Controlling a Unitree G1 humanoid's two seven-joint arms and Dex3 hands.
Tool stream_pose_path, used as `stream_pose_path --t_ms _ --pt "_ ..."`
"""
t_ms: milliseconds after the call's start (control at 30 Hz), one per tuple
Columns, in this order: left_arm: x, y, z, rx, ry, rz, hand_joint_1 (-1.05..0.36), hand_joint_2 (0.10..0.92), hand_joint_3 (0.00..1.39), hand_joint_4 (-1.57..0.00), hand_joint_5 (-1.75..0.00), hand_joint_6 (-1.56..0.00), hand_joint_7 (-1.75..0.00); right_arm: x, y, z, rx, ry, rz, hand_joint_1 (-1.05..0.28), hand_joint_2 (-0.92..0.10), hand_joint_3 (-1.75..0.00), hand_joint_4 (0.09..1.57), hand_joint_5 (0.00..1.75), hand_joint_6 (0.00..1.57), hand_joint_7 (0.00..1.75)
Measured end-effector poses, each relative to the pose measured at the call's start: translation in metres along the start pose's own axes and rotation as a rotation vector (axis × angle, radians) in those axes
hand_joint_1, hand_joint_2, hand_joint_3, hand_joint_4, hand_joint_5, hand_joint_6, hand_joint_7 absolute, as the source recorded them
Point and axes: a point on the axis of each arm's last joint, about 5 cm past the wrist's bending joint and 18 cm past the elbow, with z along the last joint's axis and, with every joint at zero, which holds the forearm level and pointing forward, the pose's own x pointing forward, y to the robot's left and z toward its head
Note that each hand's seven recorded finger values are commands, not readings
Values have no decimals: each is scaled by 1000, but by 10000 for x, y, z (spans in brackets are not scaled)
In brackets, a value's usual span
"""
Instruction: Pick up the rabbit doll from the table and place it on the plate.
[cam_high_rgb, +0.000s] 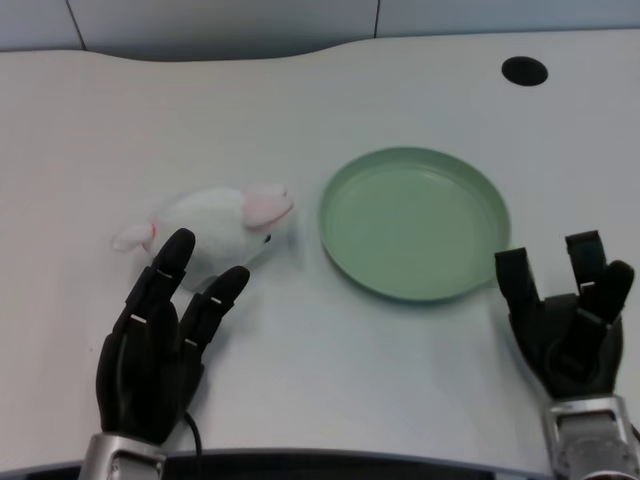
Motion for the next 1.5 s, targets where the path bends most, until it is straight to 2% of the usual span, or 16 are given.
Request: stream_pose_path --t_ms 67,100,133,267,367,467,500,600,667,767,933,1033,1167,1300,1400,1500 --pt "-16 6 0 1 2 5 -784 921 223 -318 -768 -430 -1 -42 -12 38 -15 -9 2 -574 -921 -135 768 1746 652 1622" --pt "-23 10 0 2 3 8 -779 921 227 -317 -769 -427 0 -65 -17 54 -23 -10 0 -580 -921 -132 759 1746 624 1666" --pt "-31 13 0 3 4 10 -779 921 227 -317 -769 -427 0 -91 -25 94 -36 -10 1 -580 -921 -132 759 1746 624 1666" --pt "-31 14 2 7 3 14 -779 921 242 -317 -775 -428 -2 -127 -33 112 -42 -7 -1 -580 -921 -157 743 1746 556 1723" --pt "-31 14 4 11 1 15 -775 921 252 -318 -779 -431 -3 -140 -32 124 -54 -10 3 -578 -921 -179 747 1746 549 1730" --pt "-27 11 27 59 -16 10 -742 921 242 -321 -736 -436 -4 -139 -28 123 -56 -12 3 -587 -921 -157 749 1746 553 1731" --pt "-23 8 44 92 -28 6 -766 921 222 -345 -611 -423 -3 -136 -27 122 -56 -12 1 -589 -921 -157 755 1746 563 1735" --pt "14 -12 119 233 -66 -33 -790 921 213 -359 -412 -421 -3 -120 -22 119 -56 -11 -13 -587 -921 -150 777 1746 622 1669" --pt "86 -36 207 369 -80 -104 -805 921 178 -392 -311 -424 -2 -118 -22 114 -58 -11 -24 -583 -921 -153 779 1746 643 1634" --pt "262 -60 452 630 -114 -221 -836 921 85 -481 -155 -435 -1 -107 -19 98 -53 -5 -28 -570 -921 -161 779 1746 653 1616" --pt "510 -95 844 1012 -177 -371 -808 917 39 -455 -61 -396 -1 -94 -19 71 -41 4 -34 -568 -921 -157 783 1746 670 1590" --pt "681 -146 1030 1212 -188 -434 -860 914 20 -439 -33 -391 -6 -83 -20 71 -39 6 -34 -567 -921 -157 782 1746 674 1584" --pt "910 -250 1215 1456 -255 -446 -889 907 6 -426 -15 -394 -5 -77 -19 70 -39 6 -33 -560 -921 -160 786 1746 670 1607" --pt "1101 -328 1237 1649 -298 -422 -893 865 0 -438 -15 -395 -3 -83 -21 66 -36 7 -38 -562 -921 -168 784 1746 661 1619" --pt "1227 -360 1190 1770 -297 -399 -865 832 1 -430 -8 -398 -3 -85 -20 65 -40 3 -38 -564 -921 -170 786 1746 661 1627" --pt "1313 -367 1128 1869 -267 -375 -862 832 4 -410 -1 -386 0 -84 -17 59 -41 -1 -38 -565 -921 -171 789 1746 658 1641"
